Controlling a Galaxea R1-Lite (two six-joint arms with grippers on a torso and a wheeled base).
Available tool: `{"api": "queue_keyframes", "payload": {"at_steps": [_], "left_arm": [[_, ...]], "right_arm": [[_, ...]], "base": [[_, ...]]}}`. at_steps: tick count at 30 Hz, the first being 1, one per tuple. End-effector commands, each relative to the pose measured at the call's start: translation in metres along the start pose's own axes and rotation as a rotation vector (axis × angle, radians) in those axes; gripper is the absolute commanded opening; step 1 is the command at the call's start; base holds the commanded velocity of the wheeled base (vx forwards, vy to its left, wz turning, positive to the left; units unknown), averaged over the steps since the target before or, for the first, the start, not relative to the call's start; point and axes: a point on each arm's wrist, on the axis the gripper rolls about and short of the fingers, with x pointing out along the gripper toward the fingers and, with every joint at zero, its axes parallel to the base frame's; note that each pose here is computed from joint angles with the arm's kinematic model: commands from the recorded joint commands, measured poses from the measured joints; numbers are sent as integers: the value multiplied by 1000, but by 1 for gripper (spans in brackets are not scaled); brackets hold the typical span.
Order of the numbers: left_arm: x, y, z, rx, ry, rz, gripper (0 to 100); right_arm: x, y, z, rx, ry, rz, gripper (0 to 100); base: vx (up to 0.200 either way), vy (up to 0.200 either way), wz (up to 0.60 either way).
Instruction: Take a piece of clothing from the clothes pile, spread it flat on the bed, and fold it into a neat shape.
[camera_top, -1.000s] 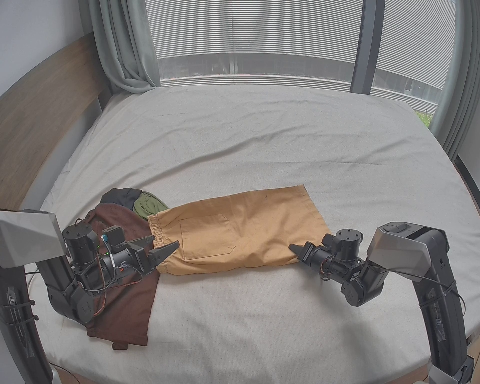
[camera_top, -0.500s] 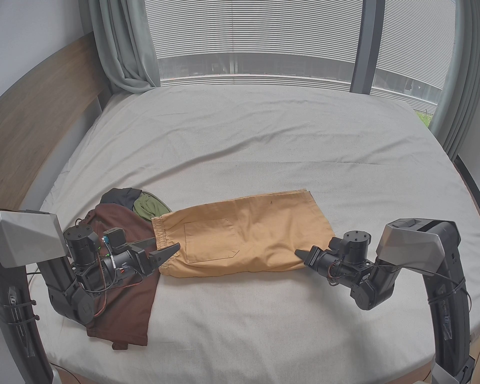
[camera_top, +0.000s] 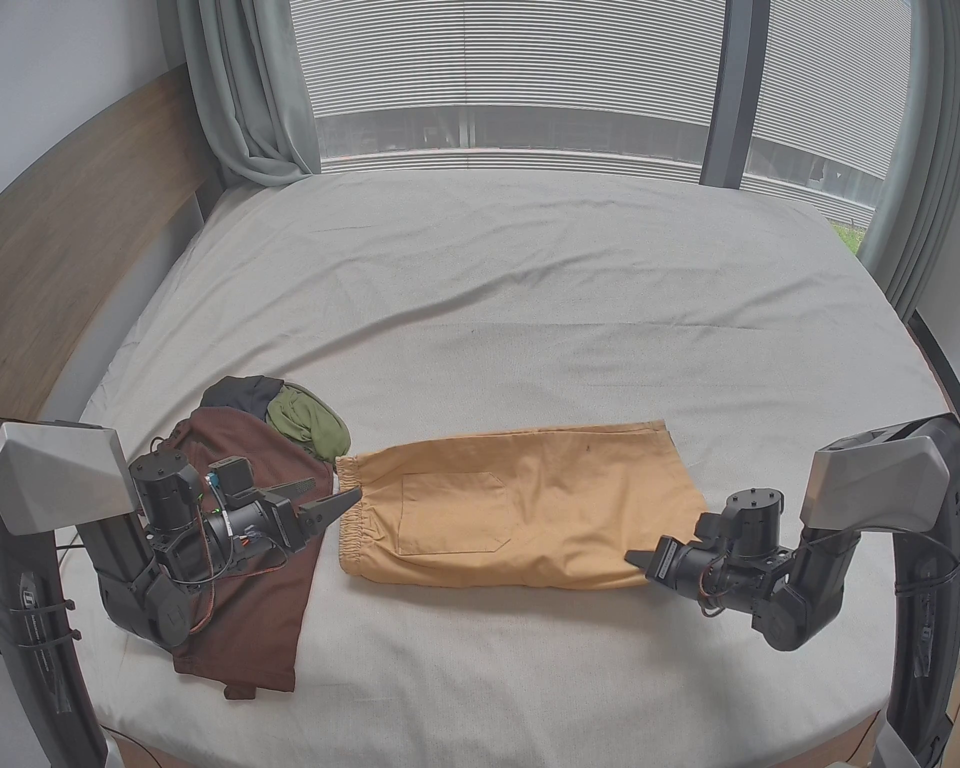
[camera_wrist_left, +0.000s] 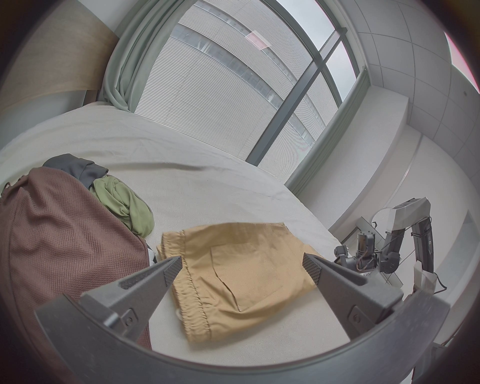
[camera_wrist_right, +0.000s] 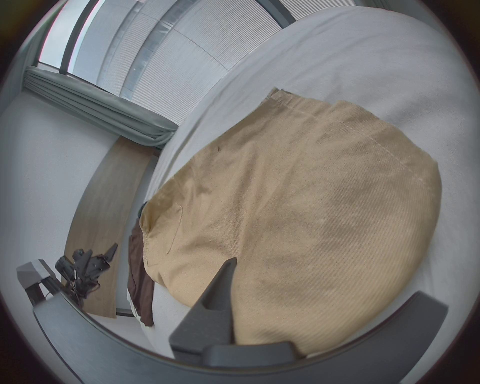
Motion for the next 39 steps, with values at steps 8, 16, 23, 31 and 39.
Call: {"api": "queue_keyframes", "payload": {"at_steps": [8, 16, 23, 31, 39], "left_arm": [[2, 8, -3, -26, 4, 7, 100], [3, 6, -5, -24, 16, -18, 100], [4, 5, -5, -26, 21, -32, 100], [7, 8, -9, -28, 29, -33, 100], [10, 11, -16, -20, 45, -31, 100]], "right_arm": [[-52, -16, -36, 24, 78, -94, 0], [-54, -26, -48, 21, 108, -119, 0], [-54, -26, -48, 18, 107, -119, 100], [-86, -17, -64, -37, 207, -123, 100], [-92, 7, -72, -79, 249, -29, 100]], "base": [[0, 0, 0], [0, 0, 0], [0, 0, 0], [0, 0, 0], [0, 0, 0]]}}
